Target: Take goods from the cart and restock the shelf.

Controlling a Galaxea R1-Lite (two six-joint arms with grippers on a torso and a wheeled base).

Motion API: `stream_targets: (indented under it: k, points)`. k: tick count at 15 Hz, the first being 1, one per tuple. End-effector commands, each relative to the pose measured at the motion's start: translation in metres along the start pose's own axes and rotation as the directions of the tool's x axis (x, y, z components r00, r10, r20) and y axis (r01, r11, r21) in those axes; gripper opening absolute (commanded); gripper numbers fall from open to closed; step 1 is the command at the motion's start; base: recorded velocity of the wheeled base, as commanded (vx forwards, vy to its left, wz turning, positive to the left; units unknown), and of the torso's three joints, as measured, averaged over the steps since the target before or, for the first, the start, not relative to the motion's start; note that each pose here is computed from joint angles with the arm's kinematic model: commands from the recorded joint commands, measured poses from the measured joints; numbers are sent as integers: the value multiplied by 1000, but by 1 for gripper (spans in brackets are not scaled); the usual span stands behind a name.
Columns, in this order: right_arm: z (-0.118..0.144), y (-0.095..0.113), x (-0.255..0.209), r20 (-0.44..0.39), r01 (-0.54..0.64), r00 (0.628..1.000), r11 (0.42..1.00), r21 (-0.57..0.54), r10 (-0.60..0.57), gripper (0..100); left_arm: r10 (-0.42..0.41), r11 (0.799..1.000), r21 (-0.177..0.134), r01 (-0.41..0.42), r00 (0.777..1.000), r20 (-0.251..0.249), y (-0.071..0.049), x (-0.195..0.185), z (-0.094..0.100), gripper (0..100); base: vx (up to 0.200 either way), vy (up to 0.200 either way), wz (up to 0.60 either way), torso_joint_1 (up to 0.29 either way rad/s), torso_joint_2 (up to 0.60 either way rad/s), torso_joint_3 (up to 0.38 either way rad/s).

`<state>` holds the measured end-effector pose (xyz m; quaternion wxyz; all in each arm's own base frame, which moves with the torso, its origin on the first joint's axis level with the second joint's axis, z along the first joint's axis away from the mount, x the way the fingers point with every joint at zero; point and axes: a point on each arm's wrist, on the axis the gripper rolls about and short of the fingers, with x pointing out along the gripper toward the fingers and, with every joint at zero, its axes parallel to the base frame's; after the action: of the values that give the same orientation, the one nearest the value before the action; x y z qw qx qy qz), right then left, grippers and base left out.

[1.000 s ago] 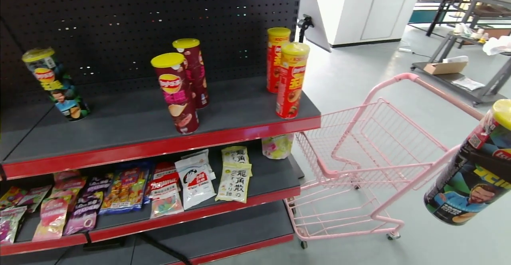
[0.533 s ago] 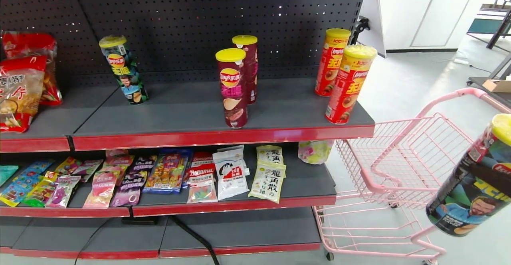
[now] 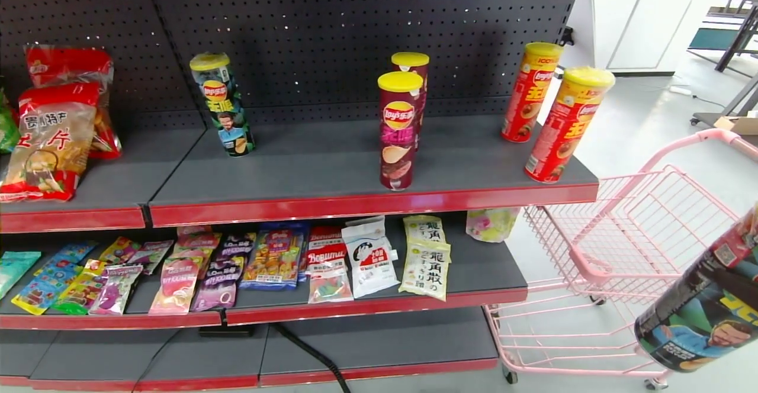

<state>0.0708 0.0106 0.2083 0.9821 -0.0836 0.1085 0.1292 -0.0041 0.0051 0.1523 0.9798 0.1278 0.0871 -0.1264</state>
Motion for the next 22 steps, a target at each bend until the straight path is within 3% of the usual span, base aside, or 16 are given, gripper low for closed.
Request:
stream_targets:
  k: [1,17,22]
  points:
    - [-2,1,-6,22,6,1000,1000,-7,-5,0,0,1000,0,0,1000,-5,0,1,-1,100,0,200,0,7,2,7]
    - [-9,4,-17,52,2,999,1000,-8,-1,0,-3,1000,2,3,1000,-12,-1,1,-3,100,0,200,0,3,2,3]
    - [-6,10,-19,86,-163,982,986,-37,165,0,-4,1000,2,4,1000,-14,-1,2,-3,100,0,200,0,3,3,1]
